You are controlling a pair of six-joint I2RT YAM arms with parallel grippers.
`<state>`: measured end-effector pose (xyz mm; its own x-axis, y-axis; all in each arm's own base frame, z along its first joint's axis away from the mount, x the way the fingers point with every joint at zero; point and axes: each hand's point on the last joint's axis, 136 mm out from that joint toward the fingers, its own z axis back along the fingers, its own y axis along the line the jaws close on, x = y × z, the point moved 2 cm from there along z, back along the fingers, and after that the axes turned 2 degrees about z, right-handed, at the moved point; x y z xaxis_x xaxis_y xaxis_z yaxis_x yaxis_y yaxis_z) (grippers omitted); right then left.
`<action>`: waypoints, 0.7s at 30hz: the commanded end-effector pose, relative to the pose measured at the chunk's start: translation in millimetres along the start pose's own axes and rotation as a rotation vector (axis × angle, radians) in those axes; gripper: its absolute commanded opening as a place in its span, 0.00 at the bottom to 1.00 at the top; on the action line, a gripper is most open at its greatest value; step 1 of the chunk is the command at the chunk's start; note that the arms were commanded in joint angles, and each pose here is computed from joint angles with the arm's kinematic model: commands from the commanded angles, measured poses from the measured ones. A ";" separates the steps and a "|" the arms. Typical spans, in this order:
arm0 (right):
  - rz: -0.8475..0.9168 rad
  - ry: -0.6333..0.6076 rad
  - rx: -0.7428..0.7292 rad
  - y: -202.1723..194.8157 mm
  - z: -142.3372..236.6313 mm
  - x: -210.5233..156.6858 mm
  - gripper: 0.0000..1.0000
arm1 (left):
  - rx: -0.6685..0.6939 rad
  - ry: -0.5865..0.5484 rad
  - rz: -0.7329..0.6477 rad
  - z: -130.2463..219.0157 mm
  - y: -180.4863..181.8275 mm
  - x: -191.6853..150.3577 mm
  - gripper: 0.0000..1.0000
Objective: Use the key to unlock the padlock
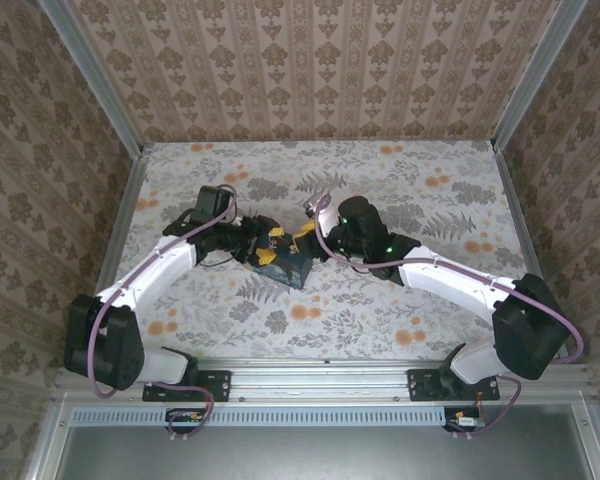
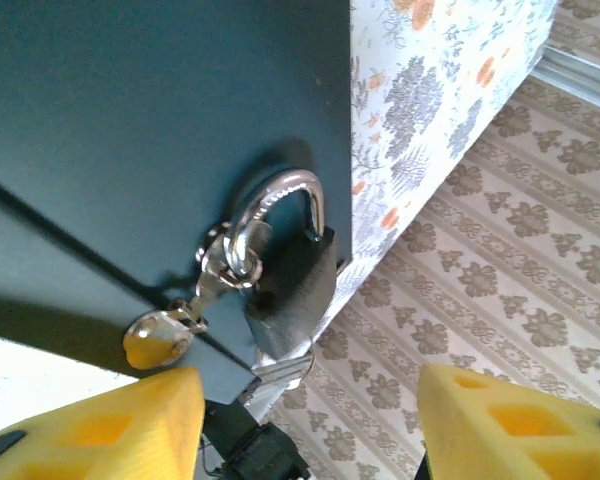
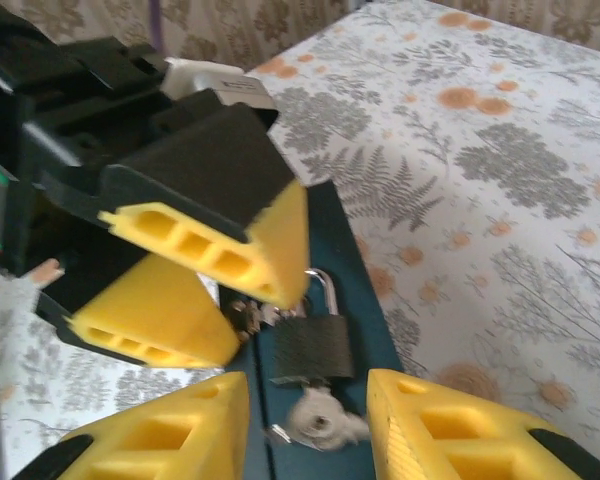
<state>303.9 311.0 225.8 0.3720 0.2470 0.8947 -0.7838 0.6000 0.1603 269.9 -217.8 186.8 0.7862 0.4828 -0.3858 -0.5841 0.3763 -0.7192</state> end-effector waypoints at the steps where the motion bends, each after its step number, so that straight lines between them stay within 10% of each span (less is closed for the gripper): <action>1: -0.053 0.054 0.091 12.7 -7.2 1.5 0.37 | -0.076 0.008 -0.073 18.8 -18.1 -7.5 0.60; 21: 0.483 0.276 0.142 4.6 -48.9 -33.7 0.54 | 0.243 -0.388 -0.469 73.2 12.9 77.0 0.59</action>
<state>311.9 340.4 184.6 0.1587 0.5928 0.7895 -0.9286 0.3613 -0.0846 296.6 -126.6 188.9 0.8446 0.5256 0.1019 -0.3450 0.6798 -0.6472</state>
